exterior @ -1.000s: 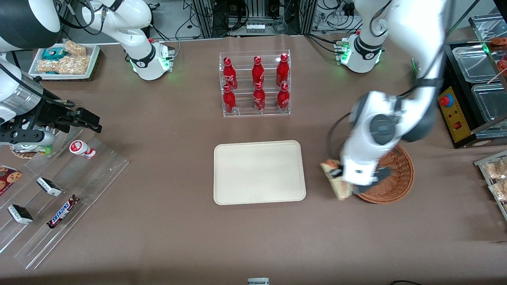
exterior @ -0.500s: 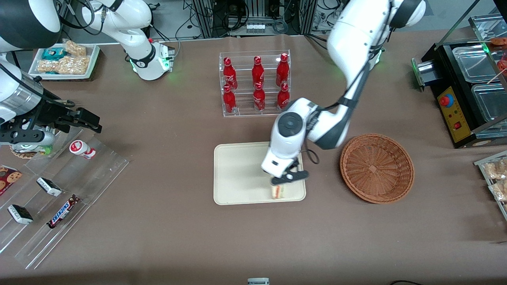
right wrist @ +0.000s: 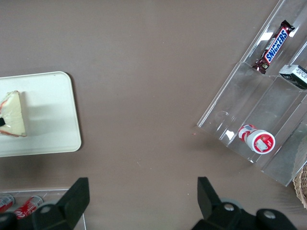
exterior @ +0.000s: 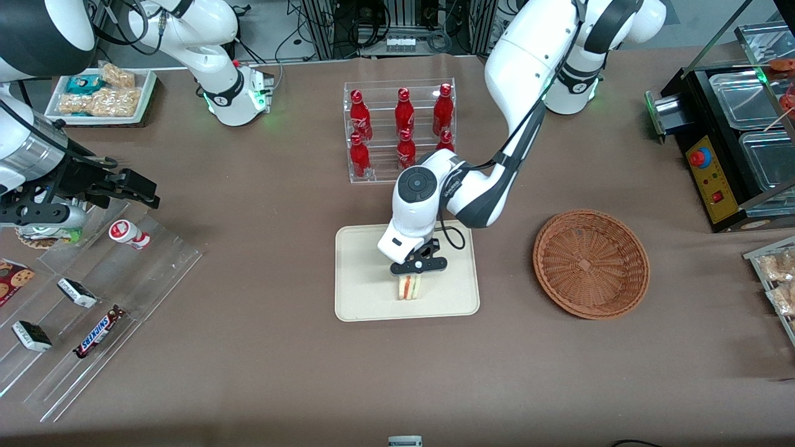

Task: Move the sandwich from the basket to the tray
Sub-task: 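Lower the sandwich onto the tray and open the left gripper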

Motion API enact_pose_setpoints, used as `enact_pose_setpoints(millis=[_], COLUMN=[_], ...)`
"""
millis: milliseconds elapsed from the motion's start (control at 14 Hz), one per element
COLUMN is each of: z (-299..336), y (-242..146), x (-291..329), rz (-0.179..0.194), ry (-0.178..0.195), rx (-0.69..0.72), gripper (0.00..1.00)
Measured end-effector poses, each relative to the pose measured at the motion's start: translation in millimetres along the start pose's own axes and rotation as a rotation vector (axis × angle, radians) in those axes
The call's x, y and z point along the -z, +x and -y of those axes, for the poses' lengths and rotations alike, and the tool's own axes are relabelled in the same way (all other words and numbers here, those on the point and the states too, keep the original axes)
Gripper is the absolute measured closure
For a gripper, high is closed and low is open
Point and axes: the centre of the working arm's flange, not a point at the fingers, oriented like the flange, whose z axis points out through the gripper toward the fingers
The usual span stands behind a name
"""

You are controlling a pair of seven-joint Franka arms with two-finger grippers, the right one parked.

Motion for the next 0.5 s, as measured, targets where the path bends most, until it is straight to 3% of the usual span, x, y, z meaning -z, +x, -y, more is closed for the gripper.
enact_pose_setpoints(millis=[286,500], z=[-3.2,-7.6], y=[-1.3,10.8], x=[-2.0,30.1], rz=[-0.011,-0.042], ry=[0.004,-0.021], rx=[0.026,0.037], gripper=[0.77,0.47])
